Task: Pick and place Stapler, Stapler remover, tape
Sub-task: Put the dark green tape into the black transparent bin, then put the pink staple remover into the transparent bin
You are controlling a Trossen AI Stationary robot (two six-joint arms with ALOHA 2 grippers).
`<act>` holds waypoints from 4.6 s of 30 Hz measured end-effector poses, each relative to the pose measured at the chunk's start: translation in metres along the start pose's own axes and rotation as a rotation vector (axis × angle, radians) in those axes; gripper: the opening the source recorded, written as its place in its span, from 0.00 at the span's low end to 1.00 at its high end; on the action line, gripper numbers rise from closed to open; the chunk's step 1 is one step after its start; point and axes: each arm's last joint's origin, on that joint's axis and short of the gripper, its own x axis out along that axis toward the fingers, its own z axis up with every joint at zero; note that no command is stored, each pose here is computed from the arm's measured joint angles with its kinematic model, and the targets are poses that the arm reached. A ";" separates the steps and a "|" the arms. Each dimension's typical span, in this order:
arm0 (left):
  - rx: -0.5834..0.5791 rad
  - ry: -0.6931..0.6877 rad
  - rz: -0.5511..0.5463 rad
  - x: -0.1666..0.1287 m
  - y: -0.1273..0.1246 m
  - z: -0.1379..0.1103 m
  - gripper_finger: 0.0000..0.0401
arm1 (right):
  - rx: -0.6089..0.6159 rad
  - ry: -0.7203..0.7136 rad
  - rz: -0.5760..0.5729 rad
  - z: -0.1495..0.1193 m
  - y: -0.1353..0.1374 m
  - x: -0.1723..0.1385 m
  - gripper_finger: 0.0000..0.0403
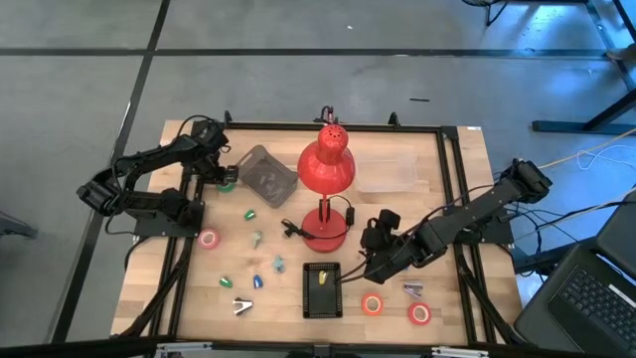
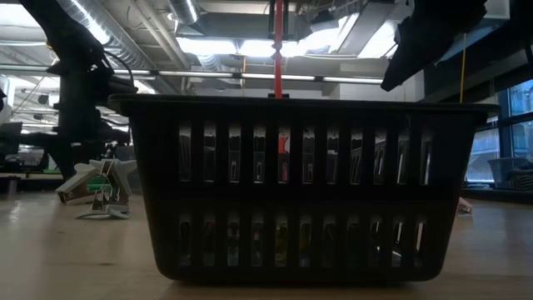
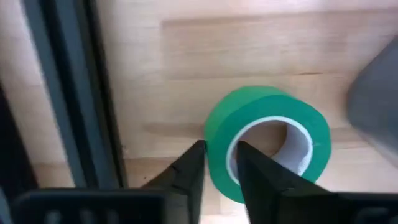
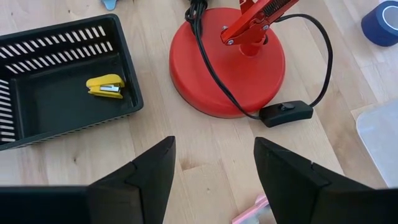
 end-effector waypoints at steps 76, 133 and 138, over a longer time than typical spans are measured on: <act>0.796 -0.079 -0.227 -0.008 -0.178 0.067 0.24 | 0.008 -0.009 -0.006 0.000 0.000 0.000 0.55; 0.929 -0.637 -0.936 -0.087 -0.078 -0.171 0.47 | 0.845 0.282 -0.420 -0.057 -0.040 0.017 0.54; 0.944 -0.655 -0.929 -0.087 -0.078 -0.171 0.48 | 0.885 0.281 -0.368 -0.064 -0.045 0.035 0.54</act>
